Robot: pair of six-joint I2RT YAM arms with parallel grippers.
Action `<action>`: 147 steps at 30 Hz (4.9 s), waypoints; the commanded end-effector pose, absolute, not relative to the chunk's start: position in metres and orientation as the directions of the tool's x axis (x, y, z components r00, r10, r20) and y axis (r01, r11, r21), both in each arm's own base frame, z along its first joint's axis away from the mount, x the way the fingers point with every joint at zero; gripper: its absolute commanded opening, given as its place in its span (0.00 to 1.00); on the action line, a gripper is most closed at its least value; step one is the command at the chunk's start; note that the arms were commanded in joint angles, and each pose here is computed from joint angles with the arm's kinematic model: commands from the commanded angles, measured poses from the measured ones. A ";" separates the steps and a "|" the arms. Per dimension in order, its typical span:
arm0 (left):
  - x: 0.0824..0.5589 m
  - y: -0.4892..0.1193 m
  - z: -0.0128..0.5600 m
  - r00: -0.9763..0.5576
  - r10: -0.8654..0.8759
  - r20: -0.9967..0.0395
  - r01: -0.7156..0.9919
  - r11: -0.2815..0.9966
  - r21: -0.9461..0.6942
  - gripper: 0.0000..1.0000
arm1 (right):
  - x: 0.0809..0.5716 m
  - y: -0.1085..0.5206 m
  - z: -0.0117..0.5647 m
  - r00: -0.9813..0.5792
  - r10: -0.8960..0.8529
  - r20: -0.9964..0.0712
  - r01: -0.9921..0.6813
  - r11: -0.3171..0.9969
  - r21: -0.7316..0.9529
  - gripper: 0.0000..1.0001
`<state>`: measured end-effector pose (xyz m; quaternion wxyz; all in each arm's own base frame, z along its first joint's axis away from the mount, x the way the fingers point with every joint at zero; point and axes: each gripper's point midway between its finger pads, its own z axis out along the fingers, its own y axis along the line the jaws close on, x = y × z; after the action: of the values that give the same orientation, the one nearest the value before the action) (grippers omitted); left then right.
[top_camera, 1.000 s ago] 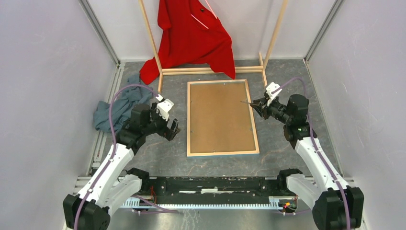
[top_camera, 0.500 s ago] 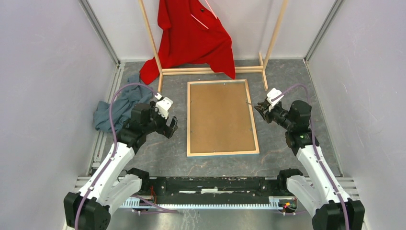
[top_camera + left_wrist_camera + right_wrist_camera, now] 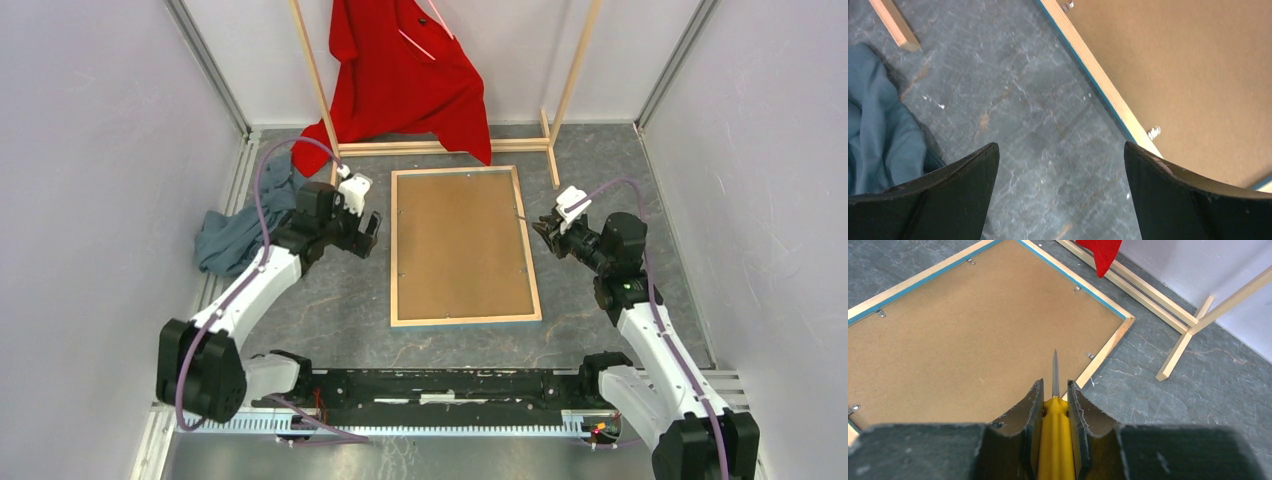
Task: Take the photo out of the frame
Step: Release the photo frame item from the photo frame.
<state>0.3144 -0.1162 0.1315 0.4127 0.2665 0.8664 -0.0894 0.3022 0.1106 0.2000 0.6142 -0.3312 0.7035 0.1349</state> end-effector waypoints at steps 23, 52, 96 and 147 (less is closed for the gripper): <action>0.457 -0.182 0.105 -0.463 0.182 -0.868 0.482 0.873 -0.074 1.00 | 0.300 0.108 0.176 0.041 -0.378 -0.925 -0.707 0.643 -0.294 0.00; 0.474 -0.201 0.040 -0.689 -0.204 -0.696 0.199 0.870 -0.451 0.68 | 0.379 0.122 0.198 -0.187 -0.324 -0.928 -0.554 0.814 -0.172 0.00; 0.453 -0.196 -0.005 -0.786 -0.296 -0.543 0.086 0.817 -0.570 0.15 | 0.397 0.117 0.142 -0.243 -0.448 -0.860 -0.432 0.844 -0.318 0.00; 0.446 -0.199 -0.018 -0.824 -0.296 -0.483 0.065 0.797 -0.600 0.02 | 0.408 0.103 0.089 -0.317 -0.589 -0.743 -0.427 0.788 -0.443 0.00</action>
<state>0.4767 -0.1963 0.0273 0.3738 -0.0459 0.8719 -0.3131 0.4059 0.1068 0.0932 0.4909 -0.3152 0.8095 -0.0663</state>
